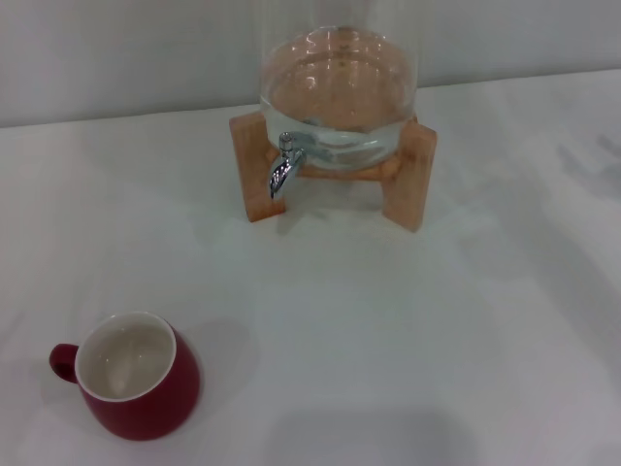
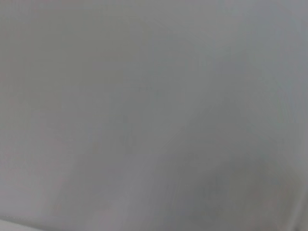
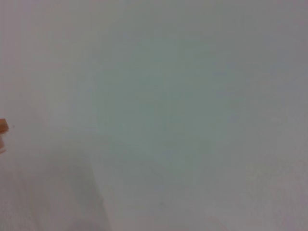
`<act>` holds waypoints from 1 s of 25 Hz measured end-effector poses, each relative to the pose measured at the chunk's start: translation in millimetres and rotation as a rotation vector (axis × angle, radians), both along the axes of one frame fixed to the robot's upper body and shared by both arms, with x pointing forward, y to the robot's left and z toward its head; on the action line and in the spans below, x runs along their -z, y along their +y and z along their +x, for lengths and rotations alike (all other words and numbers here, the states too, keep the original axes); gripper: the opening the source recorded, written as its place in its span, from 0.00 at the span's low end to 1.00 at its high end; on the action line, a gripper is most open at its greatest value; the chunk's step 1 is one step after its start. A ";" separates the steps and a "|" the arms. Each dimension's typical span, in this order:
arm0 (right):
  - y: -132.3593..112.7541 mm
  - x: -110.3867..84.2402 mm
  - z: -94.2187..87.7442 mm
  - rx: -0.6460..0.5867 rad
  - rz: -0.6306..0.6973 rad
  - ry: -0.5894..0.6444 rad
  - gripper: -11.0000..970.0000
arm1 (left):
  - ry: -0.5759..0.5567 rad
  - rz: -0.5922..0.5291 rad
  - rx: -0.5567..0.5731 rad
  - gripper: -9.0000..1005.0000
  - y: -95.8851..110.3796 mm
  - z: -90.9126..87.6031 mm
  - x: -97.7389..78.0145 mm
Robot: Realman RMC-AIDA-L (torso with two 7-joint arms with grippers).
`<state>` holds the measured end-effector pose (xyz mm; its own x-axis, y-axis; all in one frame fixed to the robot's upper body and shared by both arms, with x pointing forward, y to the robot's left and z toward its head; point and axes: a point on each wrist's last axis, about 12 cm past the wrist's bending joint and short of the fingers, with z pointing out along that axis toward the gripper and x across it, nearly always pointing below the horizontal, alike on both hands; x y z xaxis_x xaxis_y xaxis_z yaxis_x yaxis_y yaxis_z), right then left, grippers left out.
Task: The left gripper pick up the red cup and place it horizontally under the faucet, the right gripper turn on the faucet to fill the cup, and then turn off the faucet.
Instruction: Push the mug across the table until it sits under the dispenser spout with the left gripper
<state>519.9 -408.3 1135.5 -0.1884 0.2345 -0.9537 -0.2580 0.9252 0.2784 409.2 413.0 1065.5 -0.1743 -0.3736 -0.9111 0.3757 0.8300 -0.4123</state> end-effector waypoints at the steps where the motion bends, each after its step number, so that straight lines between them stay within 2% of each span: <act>1: 0.0 0.0 -0.1 -0.001 0.000 0.000 0.78 | -0.010 -0.013 -0.021 0.87 1.7 -2.2 0.1; 5: -0.4 0.3 -0.5 0.001 0.001 0.001 0.78 | -0.026 -0.014 -0.032 0.87 2.3 -3.6 0.1; 9: 0.0 0.1 0.4 0.000 0.002 0.000 0.78 | -0.048 0.060 -0.004 0.87 -3.3 -0.9 3.4; 16: -0.3 0.9 0.7 0.003 0.004 0.002 0.77 | -0.114 0.208 0.006 0.87 -27.5 3.1 27.3; 22: -5.2 -0.5 -0.3 0.020 0.009 -0.004 0.77 | -0.163 0.320 -0.022 0.87 -42.1 -7.3 43.5; 25: -5.2 -1.2 0.8 0.021 0.010 -0.007 0.77 | -0.164 0.335 -0.033 0.87 -46.1 -13.3 48.8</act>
<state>520.7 -413.6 1136.7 -0.1767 0.2475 -0.9526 -0.2406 0.9276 0.2857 396.0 366.9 1016.7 -0.0091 -0.0529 -0.9986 0.3845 0.9216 -0.0523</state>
